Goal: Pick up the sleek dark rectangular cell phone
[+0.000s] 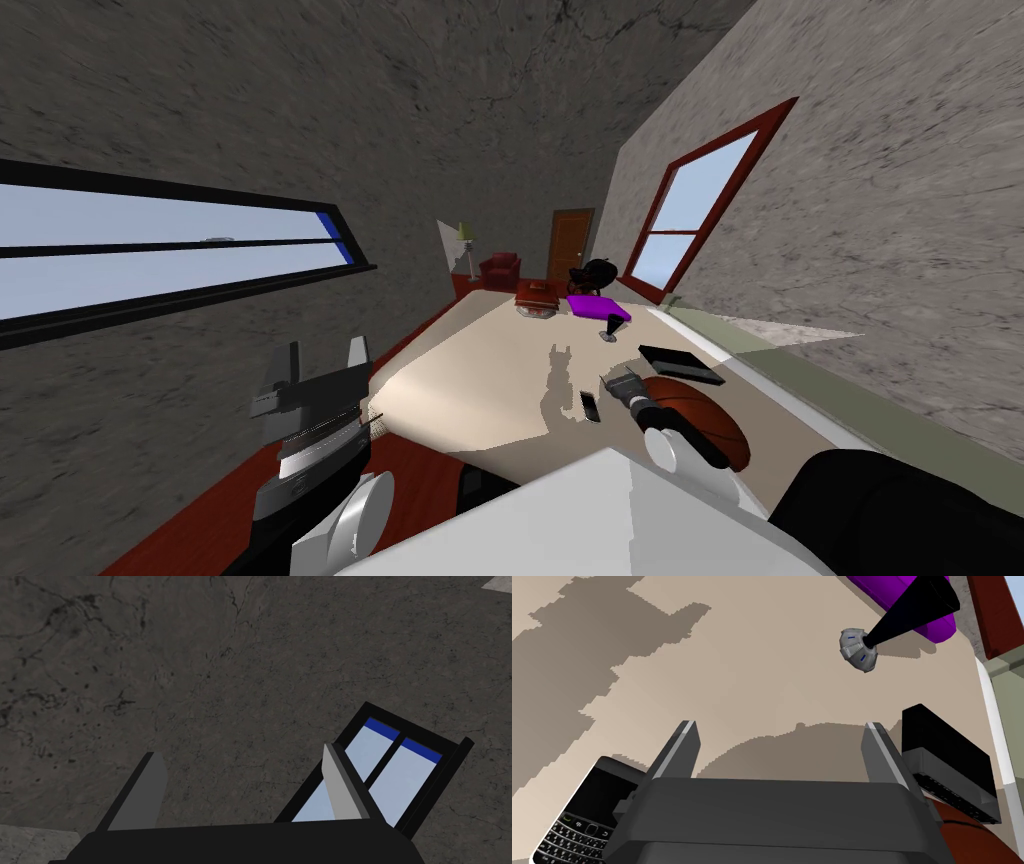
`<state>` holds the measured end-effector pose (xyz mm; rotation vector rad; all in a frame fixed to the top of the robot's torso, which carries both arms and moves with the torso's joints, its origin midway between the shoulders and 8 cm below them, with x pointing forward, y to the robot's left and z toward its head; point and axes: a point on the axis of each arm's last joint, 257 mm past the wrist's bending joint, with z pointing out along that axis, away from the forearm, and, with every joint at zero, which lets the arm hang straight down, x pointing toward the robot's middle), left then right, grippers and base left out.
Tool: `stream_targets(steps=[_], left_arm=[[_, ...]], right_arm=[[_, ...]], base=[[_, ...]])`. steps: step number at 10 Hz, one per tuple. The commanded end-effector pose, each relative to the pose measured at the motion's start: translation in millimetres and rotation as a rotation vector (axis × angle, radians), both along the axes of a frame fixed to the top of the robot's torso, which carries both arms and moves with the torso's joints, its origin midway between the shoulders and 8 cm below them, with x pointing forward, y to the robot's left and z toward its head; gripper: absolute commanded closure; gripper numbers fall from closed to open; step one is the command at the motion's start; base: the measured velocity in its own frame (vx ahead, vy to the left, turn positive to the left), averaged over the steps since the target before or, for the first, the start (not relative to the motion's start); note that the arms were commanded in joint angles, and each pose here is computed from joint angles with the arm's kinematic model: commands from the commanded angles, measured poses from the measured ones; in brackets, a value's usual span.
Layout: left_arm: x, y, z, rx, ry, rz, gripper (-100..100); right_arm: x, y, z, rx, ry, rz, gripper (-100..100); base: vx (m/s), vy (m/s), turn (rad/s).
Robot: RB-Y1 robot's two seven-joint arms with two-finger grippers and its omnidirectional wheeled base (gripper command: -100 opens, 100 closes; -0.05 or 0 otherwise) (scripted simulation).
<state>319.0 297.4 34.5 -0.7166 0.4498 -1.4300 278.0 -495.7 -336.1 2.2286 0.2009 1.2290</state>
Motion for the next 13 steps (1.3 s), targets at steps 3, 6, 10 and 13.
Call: stream_targets(steps=[3, 6, 10, 13], left_arm=[[0, 0.0, 0, 0.0, 0.0, 0.0, 0], [0, 0.0, 0, 0.0, 0.0, 0.0, 0], [0, 0.0, 0, 0.0, 0.0, 0.0, 0], [0, 0.0, 0, 0.0, 0.0, 0.0, 0]], right_arm=[[-50, -12, -60, 0.216, 0.09, -0.126, -100], [-83, -12, -94, 0.348, 0.144, -0.207, -100], [-128, -11, -129, 0.513, 0.196, -0.323, -100], [-152, -8, -145, 0.6, 0.221, -0.388, -100]], base=[[0.136, 0.07, -0.103], [0.116, 0.074, -0.075], [0.109, 0.073, -0.072], [0.105, 0.071, -0.062]])
